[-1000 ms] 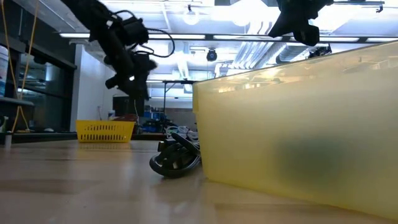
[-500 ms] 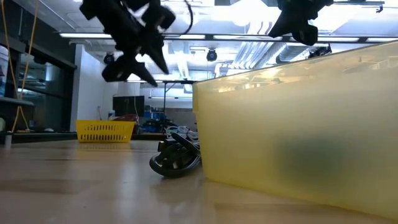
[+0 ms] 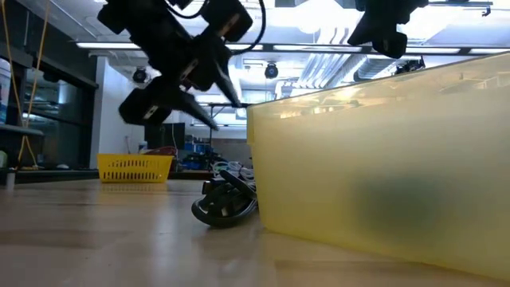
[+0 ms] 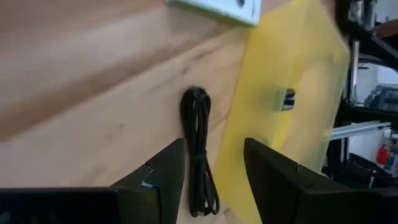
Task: Pick and place items into bin
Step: Put the black USB cable into the yellow bin
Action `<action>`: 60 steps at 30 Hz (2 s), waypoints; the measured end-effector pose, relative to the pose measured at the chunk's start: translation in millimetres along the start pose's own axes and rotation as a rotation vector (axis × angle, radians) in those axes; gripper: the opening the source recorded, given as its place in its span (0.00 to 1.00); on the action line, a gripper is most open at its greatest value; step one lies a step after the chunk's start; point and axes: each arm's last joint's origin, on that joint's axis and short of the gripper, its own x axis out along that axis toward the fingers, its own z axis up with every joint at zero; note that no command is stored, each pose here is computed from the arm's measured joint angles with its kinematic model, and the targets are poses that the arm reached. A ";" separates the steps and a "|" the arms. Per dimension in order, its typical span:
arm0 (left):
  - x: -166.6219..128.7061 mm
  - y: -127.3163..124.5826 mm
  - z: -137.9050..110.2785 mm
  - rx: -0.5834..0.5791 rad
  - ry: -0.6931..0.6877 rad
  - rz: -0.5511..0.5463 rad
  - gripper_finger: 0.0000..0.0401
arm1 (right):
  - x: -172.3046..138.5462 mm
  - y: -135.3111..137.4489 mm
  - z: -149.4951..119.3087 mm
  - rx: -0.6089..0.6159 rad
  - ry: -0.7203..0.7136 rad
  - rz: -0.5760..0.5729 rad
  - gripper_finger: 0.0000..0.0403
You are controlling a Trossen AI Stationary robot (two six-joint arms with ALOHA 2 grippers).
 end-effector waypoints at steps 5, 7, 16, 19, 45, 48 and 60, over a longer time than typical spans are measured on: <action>17.1 -15.4 -9.2 0.002 0.027 0.033 0.38 | 0.0 -0.3 -1.5 -0.016 0.018 0.003 0.00; 24.5 -27.8 -9.6 0.026 0.033 0.051 0.38 | 0.0 0.0 -1.8 -0.015 0.026 0.017 0.00; 50.7 -57.4 -5.2 0.127 0.031 0.242 0.38 | -1.3 0.3 -8.6 -0.027 0.122 0.086 0.00; 61.6 -56.4 -5.4 0.121 0.033 0.249 0.38 | -2.0 0.4 -12.5 -0.032 0.173 0.117 0.00; 97.1 -38.3 -7.4 0.103 0.016 0.300 0.38 | -2.0 -1.4 -15.9 -0.047 0.205 0.095 0.00; 101.0 -36.2 -7.6 0.124 0.015 0.308 0.38 | -2.0 -1.4 -15.9 -0.050 0.205 0.095 0.00; 105.0 -32.5 -8.0 0.242 0.035 0.326 0.05 | -1.8 -1.4 -15.8 -0.049 0.203 0.096 0.00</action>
